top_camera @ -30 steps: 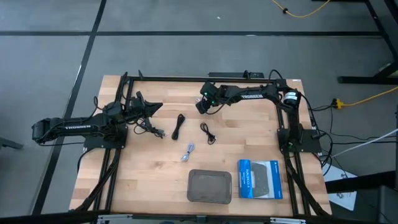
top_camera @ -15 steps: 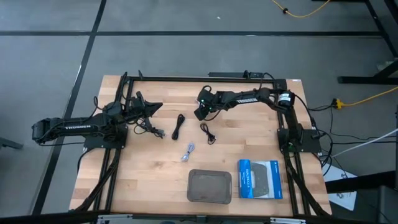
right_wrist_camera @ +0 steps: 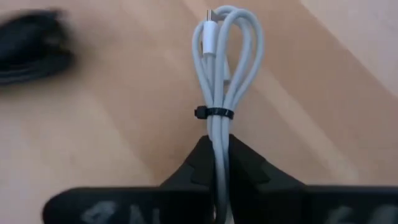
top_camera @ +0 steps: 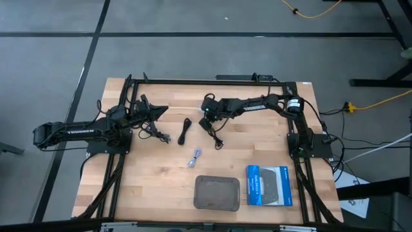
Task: Pick and place USB-C Cables
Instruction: Put the white charger cable into the black bin, then put the right black charger cable into the black bin
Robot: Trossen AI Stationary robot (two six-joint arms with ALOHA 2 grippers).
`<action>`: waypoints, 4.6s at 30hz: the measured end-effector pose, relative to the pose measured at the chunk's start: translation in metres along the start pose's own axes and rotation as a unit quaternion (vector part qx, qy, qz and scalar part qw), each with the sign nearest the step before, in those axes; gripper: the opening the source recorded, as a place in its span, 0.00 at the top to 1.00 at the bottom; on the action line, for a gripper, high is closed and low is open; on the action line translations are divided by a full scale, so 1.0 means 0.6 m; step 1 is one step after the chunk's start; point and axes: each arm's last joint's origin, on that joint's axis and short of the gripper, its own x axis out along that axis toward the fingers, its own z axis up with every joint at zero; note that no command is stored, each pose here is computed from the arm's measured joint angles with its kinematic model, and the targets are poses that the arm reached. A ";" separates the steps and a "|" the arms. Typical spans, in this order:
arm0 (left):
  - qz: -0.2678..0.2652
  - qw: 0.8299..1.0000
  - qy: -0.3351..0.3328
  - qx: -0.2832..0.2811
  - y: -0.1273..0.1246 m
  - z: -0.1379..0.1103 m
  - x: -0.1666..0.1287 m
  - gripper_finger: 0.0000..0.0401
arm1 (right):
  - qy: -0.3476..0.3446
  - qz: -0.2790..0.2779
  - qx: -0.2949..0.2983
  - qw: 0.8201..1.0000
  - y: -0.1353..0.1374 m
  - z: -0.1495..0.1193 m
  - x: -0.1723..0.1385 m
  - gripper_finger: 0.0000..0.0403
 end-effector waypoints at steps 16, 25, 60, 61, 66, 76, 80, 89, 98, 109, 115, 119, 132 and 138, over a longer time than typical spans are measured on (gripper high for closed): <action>0.005 1.000 0.002 0.001 0.001 0.000 0.000 1.00 | 0.032 0.073 -0.077 0.994 0.139 -0.057 -0.255 0.95; 0.007 1.000 0.004 0.023 0.001 -0.001 0.000 1.00 | 0.113 0.165 -0.110 0.974 0.244 -0.176 -0.327 0.94; 0.008 1.000 0.004 0.023 0.001 -0.001 0.000 1.00 | 0.042 0.271 -0.219 0.936 0.324 -0.241 -0.369 0.82; 0.008 1.000 0.004 0.023 0.001 -0.001 0.000 1.00 | 0.033 0.279 -0.220 0.934 0.327 -0.239 -0.371 0.82; 0.008 1.000 0.005 0.023 0.001 -0.001 0.000 1.00 | 0.002 0.308 -0.208 0.928 0.337 -0.229 -0.375 0.82; 0.008 1.000 0.005 0.023 0.001 -0.001 0.000 1.00 | 0.030 0.311 -0.164 0.936 0.340 -0.232 -0.366 0.82; 0.008 1.000 0.005 0.023 0.001 -0.002 0.000 1.00 | 0.044 0.331 -0.169 0.927 0.338 -0.226 -0.364 0.82; 0.009 1.000 0.007 0.024 0.001 -0.002 0.000 1.00 | 0.034 0.355 -0.194 0.914 0.335 -0.210 -0.358 0.82; 0.008 0.999 0.007 0.053 0.001 -0.002 0.000 1.00 | 0.025 0.357 -0.211 0.909 0.335 -0.209 -0.358 0.82; 0.008 0.999 0.007 0.051 0.001 -0.002 0.000 1.00 | 0.031 0.364 -0.225 0.903 0.329 -0.201 -0.354 0.82; 0.008 0.999 0.007 0.051 0.001 -0.002 0.000 1.00 | 0.025 0.298 -0.225 0.927 0.318 -0.204 -0.346 0.82; 0.008 0.999 0.007 0.051 0.001 -0.002 0.000 1.00 | 0.017 0.247 -0.207 0.946 0.310 -0.206 -0.342 0.82; 0.008 0.999 0.007 0.051 0.001 -0.002 0.000 1.00 | -0.181 -0.045 -0.170 0.968 0.272 -0.173 -0.328 0.82; 0.008 0.999 0.007 0.051 0.001 -0.002 0.000 1.00 | -0.113 -0.089 -0.137 0.980 0.210 -0.124 -0.287 0.82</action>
